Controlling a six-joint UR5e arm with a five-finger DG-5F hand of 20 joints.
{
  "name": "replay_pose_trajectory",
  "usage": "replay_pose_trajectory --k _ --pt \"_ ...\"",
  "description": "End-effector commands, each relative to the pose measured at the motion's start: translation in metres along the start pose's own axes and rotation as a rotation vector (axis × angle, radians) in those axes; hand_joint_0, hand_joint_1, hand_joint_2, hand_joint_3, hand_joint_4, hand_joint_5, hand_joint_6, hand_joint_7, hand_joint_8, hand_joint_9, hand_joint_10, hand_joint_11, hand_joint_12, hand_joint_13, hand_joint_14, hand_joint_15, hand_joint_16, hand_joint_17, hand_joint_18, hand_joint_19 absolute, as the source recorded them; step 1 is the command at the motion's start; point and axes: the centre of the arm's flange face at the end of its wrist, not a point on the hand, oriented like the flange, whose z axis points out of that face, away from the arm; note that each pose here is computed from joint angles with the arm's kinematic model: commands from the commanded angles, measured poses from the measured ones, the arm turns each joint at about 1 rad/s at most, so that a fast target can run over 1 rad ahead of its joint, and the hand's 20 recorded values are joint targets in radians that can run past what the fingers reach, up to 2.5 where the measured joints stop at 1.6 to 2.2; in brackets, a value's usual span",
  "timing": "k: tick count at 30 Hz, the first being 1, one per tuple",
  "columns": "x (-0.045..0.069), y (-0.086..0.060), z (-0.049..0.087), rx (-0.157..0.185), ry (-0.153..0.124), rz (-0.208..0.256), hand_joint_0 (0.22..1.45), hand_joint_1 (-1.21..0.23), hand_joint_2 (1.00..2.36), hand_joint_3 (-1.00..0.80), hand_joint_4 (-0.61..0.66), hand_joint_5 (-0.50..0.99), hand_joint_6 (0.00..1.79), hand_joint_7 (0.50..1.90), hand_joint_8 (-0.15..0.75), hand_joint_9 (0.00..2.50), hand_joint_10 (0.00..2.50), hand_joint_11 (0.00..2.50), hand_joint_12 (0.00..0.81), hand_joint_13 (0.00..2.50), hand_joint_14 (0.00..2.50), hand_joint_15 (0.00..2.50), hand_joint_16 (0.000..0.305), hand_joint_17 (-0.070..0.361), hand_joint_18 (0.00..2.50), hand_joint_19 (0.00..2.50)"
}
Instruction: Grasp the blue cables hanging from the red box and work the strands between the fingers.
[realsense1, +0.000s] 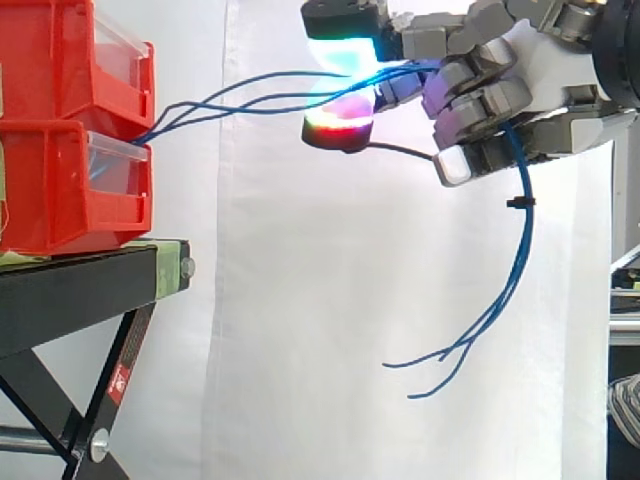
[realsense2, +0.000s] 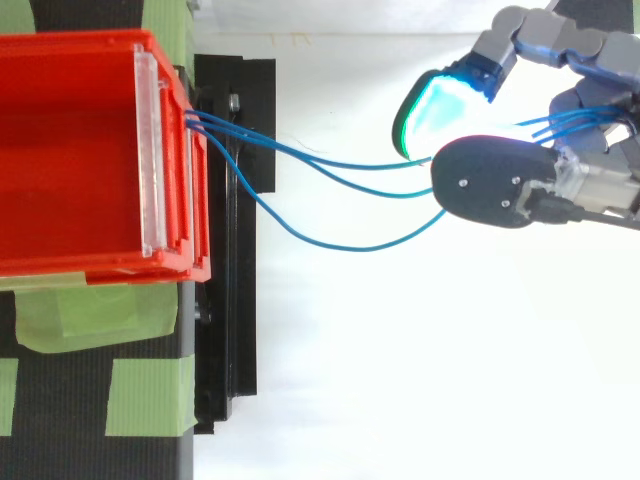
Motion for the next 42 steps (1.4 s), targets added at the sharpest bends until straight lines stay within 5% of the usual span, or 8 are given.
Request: replay_pose_trajectory --k 1,17,20,34,42 --pt "0.000 0.000 -0.001 0.000 0.000 0.000 0.90 -0.69 1.02 -0.48 0.29 0.42 0.01 1.46 0.478 1.74 2.50 2.50 0.586 1.94 2.50 1.60 0.255 0.191 2.50 0.58" --pt "0.010 -0.003 -0.008 0.002 0.008 0.001 0.90 -0.66 1.02 -0.37 0.31 0.42 0.00 1.58 0.478 1.74 2.50 2.50 0.586 1.94 2.50 1.60 0.255 0.191 2.50 0.58" --pt "0.023 -0.019 -0.012 0.016 0.010 0.031 0.90 -0.66 1.02 -0.34 0.32 0.43 0.00 1.60 0.478 1.74 2.50 2.50 0.586 1.94 2.50 1.60 0.255 0.191 2.50 0.58" --pt "0.030 -0.015 -0.021 0.009 0.030 0.074 0.89 -0.64 1.02 -0.29 0.33 0.42 0.03 1.64 0.478 1.74 2.50 2.50 0.586 1.94 2.50 1.60 0.255 0.191 2.50 0.58" --pt "0.034 -0.013 -0.025 0.004 0.043 0.142 0.89 -0.64 1.02 -0.28 0.33 0.42 0.05 1.63 0.478 1.74 2.50 2.50 0.586 1.94 2.50 1.60 0.255 0.191 2.50 0.58"
